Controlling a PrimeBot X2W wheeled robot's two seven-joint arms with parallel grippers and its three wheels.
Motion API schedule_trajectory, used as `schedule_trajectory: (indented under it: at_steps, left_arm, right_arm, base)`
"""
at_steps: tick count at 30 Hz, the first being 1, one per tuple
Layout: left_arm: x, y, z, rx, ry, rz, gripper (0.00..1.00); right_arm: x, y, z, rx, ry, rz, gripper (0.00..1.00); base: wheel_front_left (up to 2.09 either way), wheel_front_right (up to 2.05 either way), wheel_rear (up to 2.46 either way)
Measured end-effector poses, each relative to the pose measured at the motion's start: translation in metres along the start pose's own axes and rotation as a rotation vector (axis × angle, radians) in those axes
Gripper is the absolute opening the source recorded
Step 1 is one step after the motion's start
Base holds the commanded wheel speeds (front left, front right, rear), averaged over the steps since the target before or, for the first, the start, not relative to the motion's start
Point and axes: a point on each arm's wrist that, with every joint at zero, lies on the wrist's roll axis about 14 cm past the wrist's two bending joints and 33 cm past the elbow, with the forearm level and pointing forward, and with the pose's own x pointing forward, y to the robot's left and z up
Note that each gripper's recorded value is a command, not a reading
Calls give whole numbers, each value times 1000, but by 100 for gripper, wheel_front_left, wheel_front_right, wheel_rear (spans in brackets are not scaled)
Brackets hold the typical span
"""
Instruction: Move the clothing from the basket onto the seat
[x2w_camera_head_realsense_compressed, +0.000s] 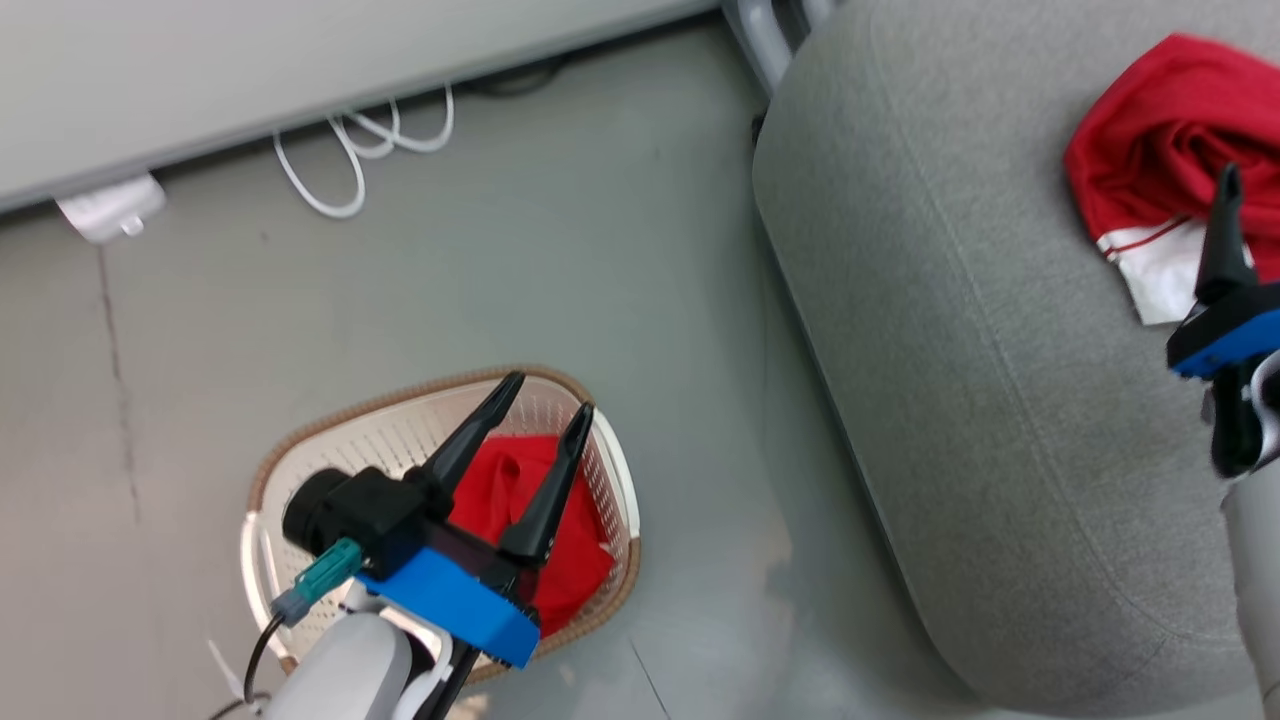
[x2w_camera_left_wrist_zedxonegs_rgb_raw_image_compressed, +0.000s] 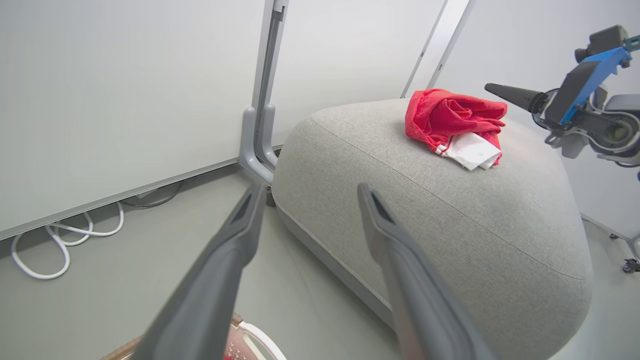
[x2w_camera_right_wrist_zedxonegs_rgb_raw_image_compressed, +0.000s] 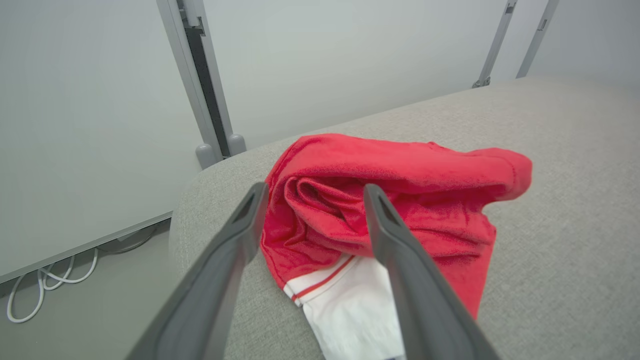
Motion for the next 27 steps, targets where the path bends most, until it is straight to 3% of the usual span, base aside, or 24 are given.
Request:
schedule_trajectory:
  at_steps: [11,19,27]
  left_arm:
    - [-70,8,35,21,-71,235,100]
    - [-135,30,53,49,-133,431,100]
    - [-190,56,69,79,-197,608,100]
  right_arm:
    - [-76,60,12,44,-107,204,100]
    - [-132,118,6,58,-103,376,100]
    - [-174,171,25,50,-152,525,100]
  base:
    - [0,0,0]
    - [0,0,0]
    - [0,0,0]
